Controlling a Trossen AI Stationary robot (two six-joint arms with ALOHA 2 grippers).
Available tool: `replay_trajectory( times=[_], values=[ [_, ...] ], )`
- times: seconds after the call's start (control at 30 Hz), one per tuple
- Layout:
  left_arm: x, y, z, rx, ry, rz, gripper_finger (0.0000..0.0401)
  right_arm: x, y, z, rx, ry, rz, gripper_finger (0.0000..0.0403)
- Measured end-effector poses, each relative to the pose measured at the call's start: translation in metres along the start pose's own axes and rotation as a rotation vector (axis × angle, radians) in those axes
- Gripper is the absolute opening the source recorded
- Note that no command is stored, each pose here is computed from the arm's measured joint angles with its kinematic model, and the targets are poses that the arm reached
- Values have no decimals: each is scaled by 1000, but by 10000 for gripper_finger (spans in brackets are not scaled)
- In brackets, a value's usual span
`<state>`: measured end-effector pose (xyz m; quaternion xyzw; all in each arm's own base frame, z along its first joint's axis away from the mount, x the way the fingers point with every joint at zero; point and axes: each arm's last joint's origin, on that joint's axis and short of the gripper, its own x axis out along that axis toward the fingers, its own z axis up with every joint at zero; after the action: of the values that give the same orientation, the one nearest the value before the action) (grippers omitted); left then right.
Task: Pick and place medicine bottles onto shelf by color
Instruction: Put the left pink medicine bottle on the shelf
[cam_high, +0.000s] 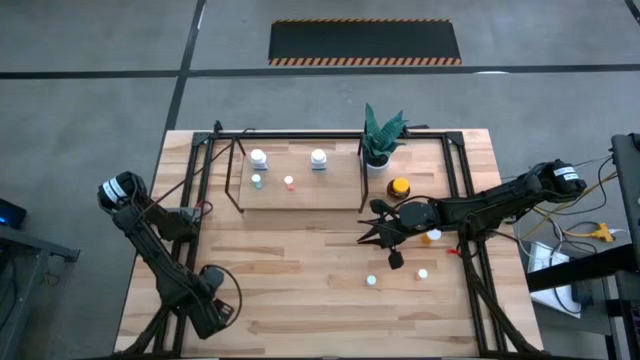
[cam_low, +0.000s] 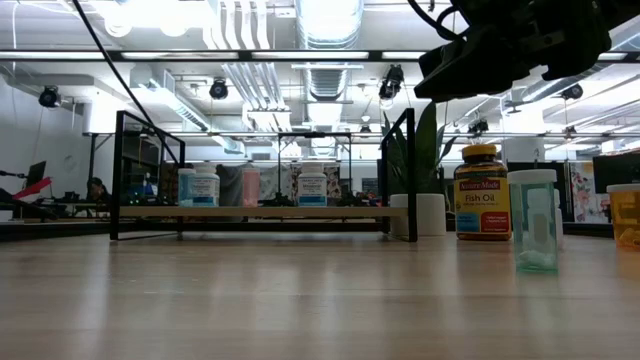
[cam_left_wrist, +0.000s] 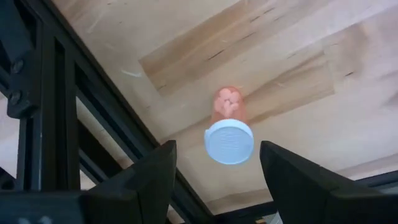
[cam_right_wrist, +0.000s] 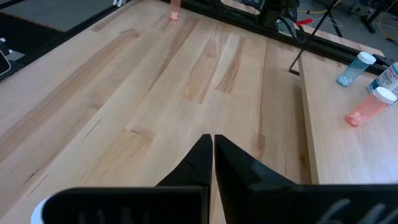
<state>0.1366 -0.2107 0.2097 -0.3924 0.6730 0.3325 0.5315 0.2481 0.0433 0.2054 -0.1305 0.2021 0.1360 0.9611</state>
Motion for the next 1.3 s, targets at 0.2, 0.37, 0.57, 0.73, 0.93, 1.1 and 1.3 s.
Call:
replay_trajectory(
  times=[0.2, 0.37, 0.57, 0.73, 0.93, 1.1, 1.3],
  values=[
    [0, -1, 0, 6, -29, -23, 215, 0, 0, 0, 0, -3, -1, 9],
    [0, -1, 0, 6, -33, -26, 215, 0, 0, 0, 1, -3, -1, 9],
    [1, -1, 0, 5, -40, -27, 215, 0, 0, 0, 1, -2, -1, 9],
    [12, -5, -1, 5, -56, 2, 215, 0, 0, 0, 1, -2, 0, 9],
    [15, -9, -3, 11, -51, 2, 211, 0, 0, 0, 1, -2, -1, 9],
    [15, -9, -4, 15, -39, 10, 168, 0, 0, 0, 1, -2, 0, 9],
    [14, -10, -4, 15, -37, 7, 99, 0, 0, 0, 3, -2, 0, 9]
  ],
)
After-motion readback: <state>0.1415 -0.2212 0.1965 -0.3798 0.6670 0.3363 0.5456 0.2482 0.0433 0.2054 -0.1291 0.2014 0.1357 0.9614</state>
